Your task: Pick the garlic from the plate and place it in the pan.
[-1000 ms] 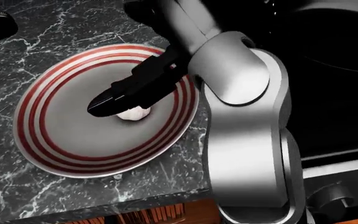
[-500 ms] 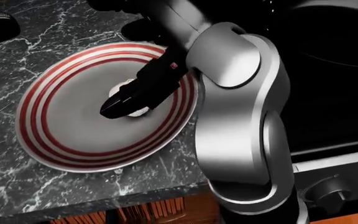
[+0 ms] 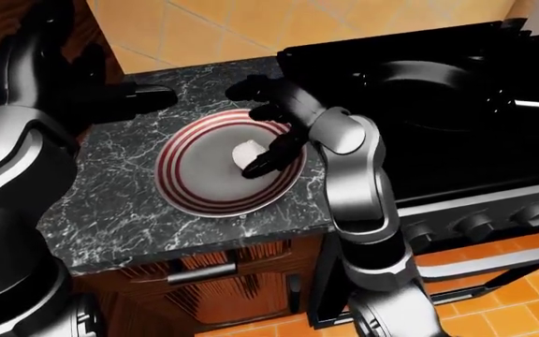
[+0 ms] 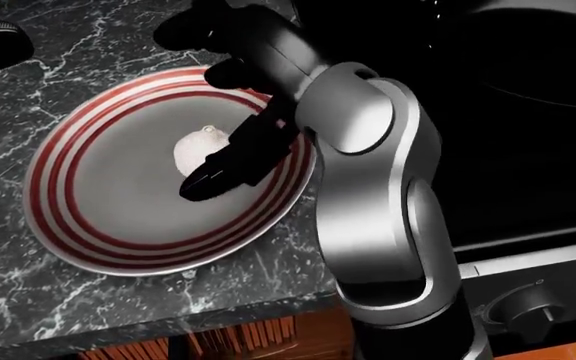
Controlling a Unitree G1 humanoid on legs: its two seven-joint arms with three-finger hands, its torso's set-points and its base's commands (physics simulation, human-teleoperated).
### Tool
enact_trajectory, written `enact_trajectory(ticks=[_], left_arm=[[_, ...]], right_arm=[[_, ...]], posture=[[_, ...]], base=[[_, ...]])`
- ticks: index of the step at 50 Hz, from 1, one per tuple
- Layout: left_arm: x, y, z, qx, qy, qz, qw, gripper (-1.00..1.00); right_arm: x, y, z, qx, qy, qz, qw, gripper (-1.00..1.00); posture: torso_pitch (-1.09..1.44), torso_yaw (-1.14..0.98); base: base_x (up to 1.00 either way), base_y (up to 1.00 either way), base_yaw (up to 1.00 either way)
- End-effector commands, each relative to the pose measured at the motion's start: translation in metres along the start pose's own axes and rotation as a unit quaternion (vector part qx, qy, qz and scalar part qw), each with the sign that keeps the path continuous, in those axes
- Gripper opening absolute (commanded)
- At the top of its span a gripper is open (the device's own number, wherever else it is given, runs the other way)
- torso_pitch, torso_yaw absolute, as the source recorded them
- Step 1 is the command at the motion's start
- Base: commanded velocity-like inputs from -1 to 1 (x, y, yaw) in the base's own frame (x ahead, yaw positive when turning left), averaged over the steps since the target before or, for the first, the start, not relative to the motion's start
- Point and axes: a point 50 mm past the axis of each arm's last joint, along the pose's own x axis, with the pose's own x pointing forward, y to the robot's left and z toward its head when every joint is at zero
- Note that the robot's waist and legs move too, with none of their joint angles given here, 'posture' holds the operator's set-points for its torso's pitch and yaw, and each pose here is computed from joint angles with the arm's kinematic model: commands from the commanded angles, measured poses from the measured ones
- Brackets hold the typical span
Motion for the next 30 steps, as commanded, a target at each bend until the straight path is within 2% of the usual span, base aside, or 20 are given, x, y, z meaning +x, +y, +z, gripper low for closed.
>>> enact_trajectory(ticks=[1, 6, 7, 8, 18, 30], left_arm=[[-0.003, 0.002, 0.016, -0.003, -0.041, 0.004, 0.9991, 1.00], [-0.004, 0.002, 0.017, -0.003, -0.042, 0.004, 0.9991, 1.00], [-0.004, 0.002, 0.017, -0.003, -0.042, 0.005, 0.9991, 1.00], [-0.004, 0.002, 0.017, -0.004, -0.042, 0.005, 0.9991, 1.00], [-0.004, 0.003, 0.018, -0.004, -0.043, 0.005, 0.9990, 1.00], [-0.004, 0.002, 0.017, -0.004, -0.043, 0.004, 0.9991, 1.00]], right_arm=[[-0.005, -0.006, 0.018, -0.019, -0.040, -0.022, 0.9988, 0.47], [-0.004, -0.002, 0.015, -0.022, -0.039, -0.017, 0.9988, 0.44], [-0.004, -0.002, 0.015, -0.022, -0.039, -0.017, 0.9989, 0.37], [-0.004, -0.001, 0.015, -0.023, -0.038, -0.016, 0.9989, 0.19], [0.000, 0.003, 0.010, -0.021, -0.036, -0.012, 0.9991, 0.39], [0.003, 0.004, 0.005, -0.020, -0.031, -0.011, 0.9993, 0.37]], posture=[[0.00, 0.00], [0.00, 0.00], [0.00, 0.00], [0.00, 0.00], [0.00, 0.00], [0.00, 0.00]], base=[[0.00, 0.00, 0.00], [0.00, 0.00, 0.00], [0.00, 0.00, 0.00], [0.00, 0.00, 0.00], [0.00, 0.00, 0.00], [0.00, 0.00, 0.00]])
